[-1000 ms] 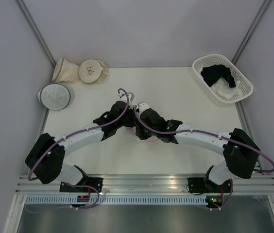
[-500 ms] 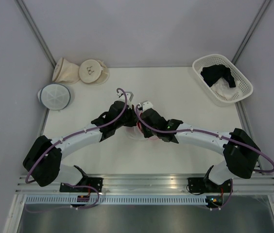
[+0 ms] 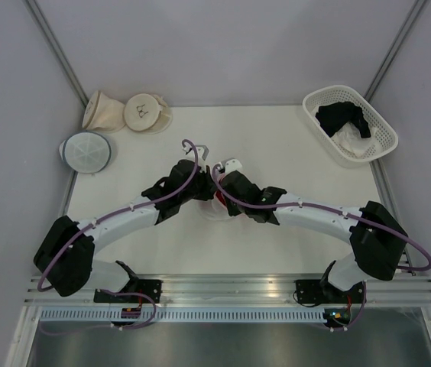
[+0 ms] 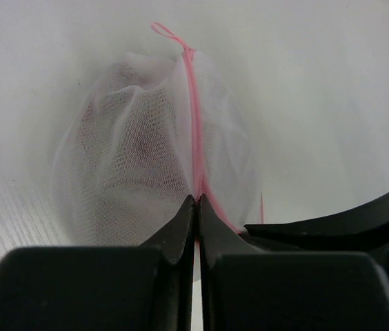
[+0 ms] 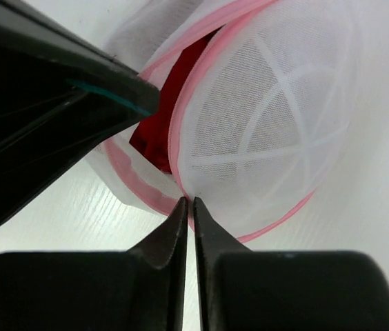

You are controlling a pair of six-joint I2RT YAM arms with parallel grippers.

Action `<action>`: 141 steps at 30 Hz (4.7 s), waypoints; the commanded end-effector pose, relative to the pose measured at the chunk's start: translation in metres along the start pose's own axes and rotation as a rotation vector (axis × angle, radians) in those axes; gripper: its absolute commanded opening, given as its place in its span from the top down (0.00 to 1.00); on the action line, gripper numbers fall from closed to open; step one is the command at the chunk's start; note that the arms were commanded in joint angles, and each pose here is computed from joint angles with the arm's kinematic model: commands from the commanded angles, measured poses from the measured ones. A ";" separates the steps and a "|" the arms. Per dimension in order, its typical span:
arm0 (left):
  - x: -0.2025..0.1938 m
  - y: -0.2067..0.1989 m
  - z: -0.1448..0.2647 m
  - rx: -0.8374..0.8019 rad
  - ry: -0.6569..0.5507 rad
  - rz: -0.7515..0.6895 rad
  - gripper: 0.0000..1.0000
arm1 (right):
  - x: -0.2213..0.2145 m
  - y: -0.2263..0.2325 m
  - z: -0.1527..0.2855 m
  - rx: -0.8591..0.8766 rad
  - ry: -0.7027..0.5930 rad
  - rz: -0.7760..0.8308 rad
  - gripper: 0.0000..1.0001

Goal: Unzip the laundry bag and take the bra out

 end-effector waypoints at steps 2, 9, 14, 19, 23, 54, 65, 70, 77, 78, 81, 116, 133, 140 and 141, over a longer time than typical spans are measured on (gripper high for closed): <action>0.004 -0.004 0.011 -0.029 -0.034 0.007 0.98 | 0.014 -0.005 0.002 -0.073 -0.033 -0.004 0.94; -0.004 0.005 0.016 -0.010 -0.024 0.004 0.98 | 0.021 -0.021 0.024 -0.186 -0.064 -0.016 1.00; -0.015 0.015 0.024 0.003 -0.013 -0.001 0.98 | 0.029 -0.045 0.047 -0.342 -0.105 -0.074 0.99; -0.024 0.022 0.035 -0.010 -0.008 0.000 0.98 | 0.035 -0.084 0.046 -0.443 -0.104 -0.161 0.99; -0.025 0.024 0.045 -0.029 -0.015 -0.015 0.98 | 0.039 -0.113 0.034 -0.571 -0.058 -0.190 0.99; -0.031 0.022 0.065 -0.063 0.015 0.067 0.98 | 0.008 0.018 0.009 0.311 -0.145 -0.246 0.42; -0.030 0.022 0.073 -0.081 -0.008 0.079 0.98 | -0.007 0.034 -0.022 0.226 -0.052 -0.243 0.47; -0.031 0.023 0.078 -0.084 -0.020 0.082 0.98 | -0.016 0.022 -0.026 -0.045 0.019 -0.169 0.45; -0.032 0.023 0.077 -0.085 -0.014 0.090 0.98 | -0.029 0.038 -0.050 0.029 0.065 -0.161 0.60; -0.032 0.023 0.077 -0.085 -0.016 0.090 0.98 | -0.030 0.039 -0.052 0.039 0.067 -0.163 0.65; -0.031 0.023 0.079 -0.091 -0.020 0.090 0.98 | -0.028 0.042 -0.055 0.056 0.058 -0.165 0.72; -0.037 0.028 0.080 -0.079 -0.018 0.107 0.98 | 0.123 -0.050 0.141 -0.221 -0.624 -0.233 1.00; -0.036 0.026 0.080 -0.089 -0.017 0.105 0.98 | 0.203 -0.123 0.213 -0.445 -0.833 -0.284 0.99; -0.034 0.024 0.086 -0.104 -0.023 0.112 0.98 | 0.220 -0.188 0.186 -0.677 -0.745 -0.396 1.00; -0.034 0.024 0.087 -0.105 -0.026 0.113 0.98 | 0.222 -0.200 0.183 -0.686 -0.735 -0.418 1.00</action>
Point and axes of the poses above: each gripper's point midway between its finger pads, its own z axis back along the fingers, its own y axis along the line the jaws close on, x = y × z, the point moved 9 cm from there along z, back along the fingers, and after that the axes turned 12 degrees about z, right-handed, at the moved point
